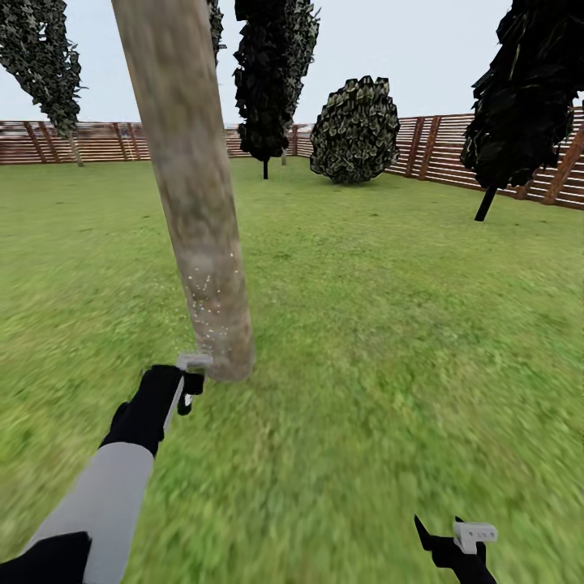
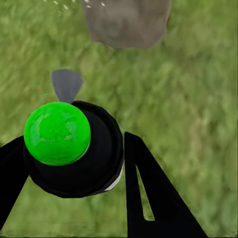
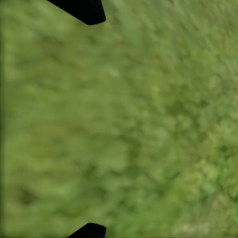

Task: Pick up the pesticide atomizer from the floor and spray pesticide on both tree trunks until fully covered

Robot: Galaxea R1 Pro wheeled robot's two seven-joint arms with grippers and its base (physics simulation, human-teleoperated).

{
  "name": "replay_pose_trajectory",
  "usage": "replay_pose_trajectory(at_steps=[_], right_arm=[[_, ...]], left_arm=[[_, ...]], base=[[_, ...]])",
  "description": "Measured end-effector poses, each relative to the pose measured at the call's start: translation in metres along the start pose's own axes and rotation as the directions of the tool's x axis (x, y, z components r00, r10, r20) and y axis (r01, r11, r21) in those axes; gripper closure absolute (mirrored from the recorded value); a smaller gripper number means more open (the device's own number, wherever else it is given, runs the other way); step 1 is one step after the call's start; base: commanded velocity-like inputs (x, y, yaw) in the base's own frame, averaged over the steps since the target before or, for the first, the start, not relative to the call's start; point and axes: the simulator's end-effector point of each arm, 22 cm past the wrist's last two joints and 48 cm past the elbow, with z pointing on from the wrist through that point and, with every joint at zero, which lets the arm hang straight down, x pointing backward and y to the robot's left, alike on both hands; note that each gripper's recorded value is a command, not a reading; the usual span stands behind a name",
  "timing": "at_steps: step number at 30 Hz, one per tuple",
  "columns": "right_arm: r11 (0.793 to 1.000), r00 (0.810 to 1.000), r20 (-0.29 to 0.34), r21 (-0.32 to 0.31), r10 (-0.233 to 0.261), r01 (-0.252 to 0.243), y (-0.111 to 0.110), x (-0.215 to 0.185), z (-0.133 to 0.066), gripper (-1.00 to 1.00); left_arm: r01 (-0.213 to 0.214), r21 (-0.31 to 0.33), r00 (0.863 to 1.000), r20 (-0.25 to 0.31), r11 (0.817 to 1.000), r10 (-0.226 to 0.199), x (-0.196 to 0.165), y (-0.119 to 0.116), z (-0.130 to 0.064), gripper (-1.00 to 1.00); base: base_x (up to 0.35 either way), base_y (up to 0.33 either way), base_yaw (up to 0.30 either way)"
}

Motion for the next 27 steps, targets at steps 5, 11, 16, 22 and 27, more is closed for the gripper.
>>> replay_pose_trajectory(at_steps=[5, 11, 16, 22, 27], right_arm=[[1.000, 1.000, 0.000, 0.000, 0.000, 0.000, 0.000, 0.000, 0.000, -1.00], [1.000, 1.000, 0.000, -0.002, -0.001, 0.001, 0.001, 0.000, 0.000, -1.00], [1.000, 1.000, 0.000, -0.001, -0.001, 0.001, 0.000, 0.000, 0.000, -1.00], [1.000, 1.000, 0.000, -0.001, 0.000, 0.000, 0.000, 0.000, 0.000, -1.00], [1.000, 1.000, 0.000, -0.001, 0.000, 0.000, 0.000, 0.000, 0.000, -1.00]], left_arm=[[0.022, -0.044, 1.000, 0.003, 0.999, -0.022, 0.036, 0.002, 0.029, 1.00], [0.113, -0.098, 0.993, -0.014, 0.989, -0.115, 0.087, 0.007, 0.053, 1.00], [0.165, -0.093, 0.984, -0.056, 0.982, -0.171, 0.120, 0.001, 0.057, 1.00], [0.190, -0.086, 0.982, 0.002, 0.978, -0.190, 0.127, 0.002, 0.060, 1.00], [0.193, -0.082, 0.981, 0.014, 0.978, -0.192, 0.127, -0.001, 0.059, 1.00]], base=[[0.000, 0.000, 0.000], [0.000, 0.000, 0.000], [0.012, -0.024, 0.000], [0.136, -0.210, 0.000], [0.197, -0.222, 0.000]])
